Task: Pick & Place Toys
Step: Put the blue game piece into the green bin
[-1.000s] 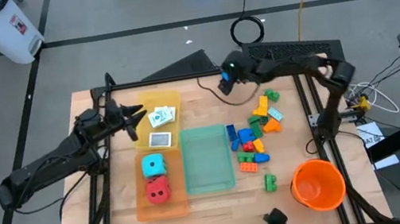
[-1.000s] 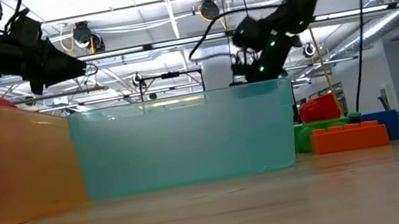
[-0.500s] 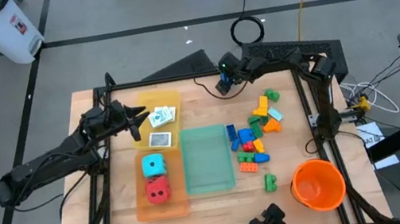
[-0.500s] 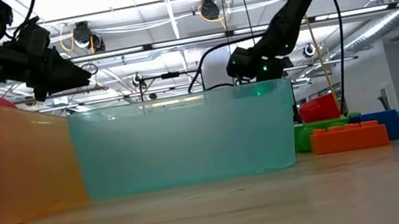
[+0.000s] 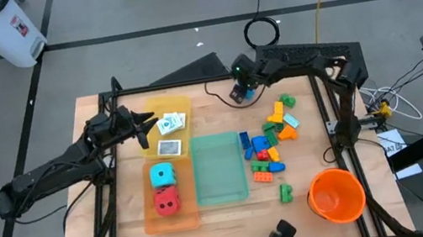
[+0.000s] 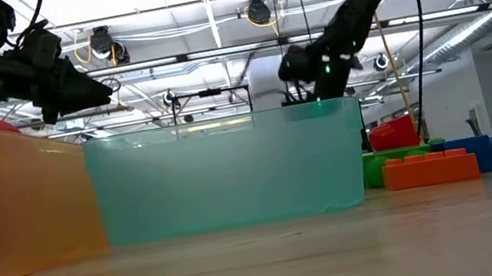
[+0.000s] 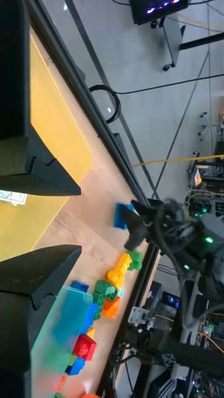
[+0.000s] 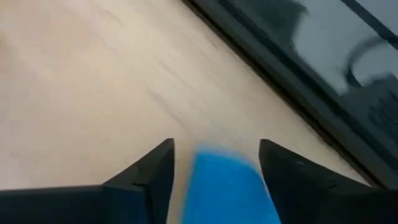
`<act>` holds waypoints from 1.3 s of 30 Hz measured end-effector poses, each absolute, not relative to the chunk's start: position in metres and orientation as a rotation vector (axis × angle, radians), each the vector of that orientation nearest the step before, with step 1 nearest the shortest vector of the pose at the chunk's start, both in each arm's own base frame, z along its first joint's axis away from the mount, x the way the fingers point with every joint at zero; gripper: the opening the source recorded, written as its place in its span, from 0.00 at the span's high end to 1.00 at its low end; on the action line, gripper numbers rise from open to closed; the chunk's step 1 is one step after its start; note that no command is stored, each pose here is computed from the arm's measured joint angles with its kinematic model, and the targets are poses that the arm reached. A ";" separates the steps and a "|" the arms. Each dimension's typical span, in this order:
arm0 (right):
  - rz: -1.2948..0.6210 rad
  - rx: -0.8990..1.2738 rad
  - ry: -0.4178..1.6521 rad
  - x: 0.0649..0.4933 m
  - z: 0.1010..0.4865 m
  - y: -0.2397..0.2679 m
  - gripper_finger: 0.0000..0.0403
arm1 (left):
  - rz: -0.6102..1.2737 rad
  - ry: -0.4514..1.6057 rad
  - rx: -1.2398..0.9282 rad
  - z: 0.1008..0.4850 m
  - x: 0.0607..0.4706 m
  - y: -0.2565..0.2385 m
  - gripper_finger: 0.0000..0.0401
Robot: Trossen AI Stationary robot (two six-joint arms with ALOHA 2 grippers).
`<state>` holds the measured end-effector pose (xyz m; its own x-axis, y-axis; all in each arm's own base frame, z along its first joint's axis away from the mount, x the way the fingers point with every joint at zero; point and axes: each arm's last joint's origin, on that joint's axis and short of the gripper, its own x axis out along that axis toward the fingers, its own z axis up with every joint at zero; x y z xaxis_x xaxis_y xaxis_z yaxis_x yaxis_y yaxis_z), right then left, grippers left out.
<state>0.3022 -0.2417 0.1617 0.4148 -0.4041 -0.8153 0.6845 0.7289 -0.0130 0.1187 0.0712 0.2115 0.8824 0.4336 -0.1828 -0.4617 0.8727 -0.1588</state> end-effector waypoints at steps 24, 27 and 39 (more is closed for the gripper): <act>-0.596 0.351 0.914 0.270 0.211 -0.226 0.35 | 0.471 0.134 -0.247 0.211 0.119 0.071 0.65; -0.590 0.345 0.943 0.261 0.196 -0.227 0.21 | 0.472 0.134 -0.247 0.211 0.119 0.071 0.65; -0.603 0.412 1.009 0.265 0.144 -0.235 0.09 | 0.472 0.134 -0.248 0.211 0.119 0.071 0.65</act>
<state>0.2645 -0.2352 0.1444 0.3944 -0.2764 -0.8764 0.6408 0.7663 0.0466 0.1188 0.0712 0.2114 0.8826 0.4326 -0.1839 -0.4649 0.8614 -0.2046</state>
